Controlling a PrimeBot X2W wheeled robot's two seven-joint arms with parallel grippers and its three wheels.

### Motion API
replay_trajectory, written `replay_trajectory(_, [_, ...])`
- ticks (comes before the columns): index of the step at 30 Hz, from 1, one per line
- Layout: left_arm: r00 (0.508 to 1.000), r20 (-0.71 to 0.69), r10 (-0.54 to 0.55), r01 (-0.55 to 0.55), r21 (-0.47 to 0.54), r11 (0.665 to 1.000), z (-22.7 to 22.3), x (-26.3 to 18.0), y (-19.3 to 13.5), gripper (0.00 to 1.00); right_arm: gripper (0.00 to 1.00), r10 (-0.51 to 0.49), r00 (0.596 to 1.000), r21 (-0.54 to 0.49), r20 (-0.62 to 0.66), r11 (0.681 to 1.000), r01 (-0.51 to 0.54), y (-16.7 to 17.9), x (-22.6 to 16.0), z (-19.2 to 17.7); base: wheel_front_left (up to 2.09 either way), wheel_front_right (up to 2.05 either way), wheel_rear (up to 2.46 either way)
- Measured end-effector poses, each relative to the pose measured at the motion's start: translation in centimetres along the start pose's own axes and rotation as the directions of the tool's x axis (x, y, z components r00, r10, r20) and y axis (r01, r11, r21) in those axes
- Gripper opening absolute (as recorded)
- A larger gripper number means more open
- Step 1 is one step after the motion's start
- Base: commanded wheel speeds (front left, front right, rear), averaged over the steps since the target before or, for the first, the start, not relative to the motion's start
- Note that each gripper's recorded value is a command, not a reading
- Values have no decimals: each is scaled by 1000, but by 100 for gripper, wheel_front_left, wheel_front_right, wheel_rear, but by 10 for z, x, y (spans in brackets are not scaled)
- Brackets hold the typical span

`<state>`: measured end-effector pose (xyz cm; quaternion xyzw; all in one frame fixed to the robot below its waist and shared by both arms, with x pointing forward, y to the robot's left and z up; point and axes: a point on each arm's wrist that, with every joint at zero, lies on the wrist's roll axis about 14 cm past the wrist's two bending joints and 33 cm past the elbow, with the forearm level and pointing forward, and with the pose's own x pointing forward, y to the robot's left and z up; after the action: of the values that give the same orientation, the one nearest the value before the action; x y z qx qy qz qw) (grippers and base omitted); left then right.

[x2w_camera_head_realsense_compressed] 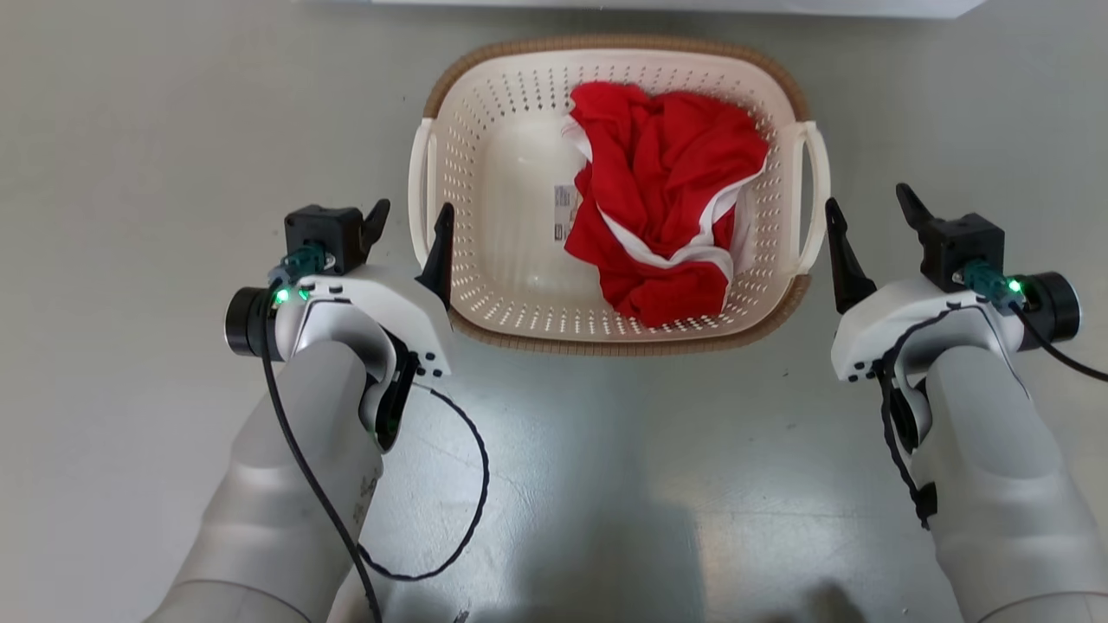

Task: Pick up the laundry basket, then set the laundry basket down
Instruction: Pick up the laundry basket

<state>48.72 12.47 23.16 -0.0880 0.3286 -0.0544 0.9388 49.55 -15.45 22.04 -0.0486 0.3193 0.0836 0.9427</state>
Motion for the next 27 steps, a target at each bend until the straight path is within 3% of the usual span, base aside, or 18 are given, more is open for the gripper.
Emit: replay_trajectory(27, [986, -166, 22, -13, 58, 998, -51, 48, 11, 100, 100, 82, 991, 11, -102, 997, -81, 24, 50, -47, 0, 0, 0])
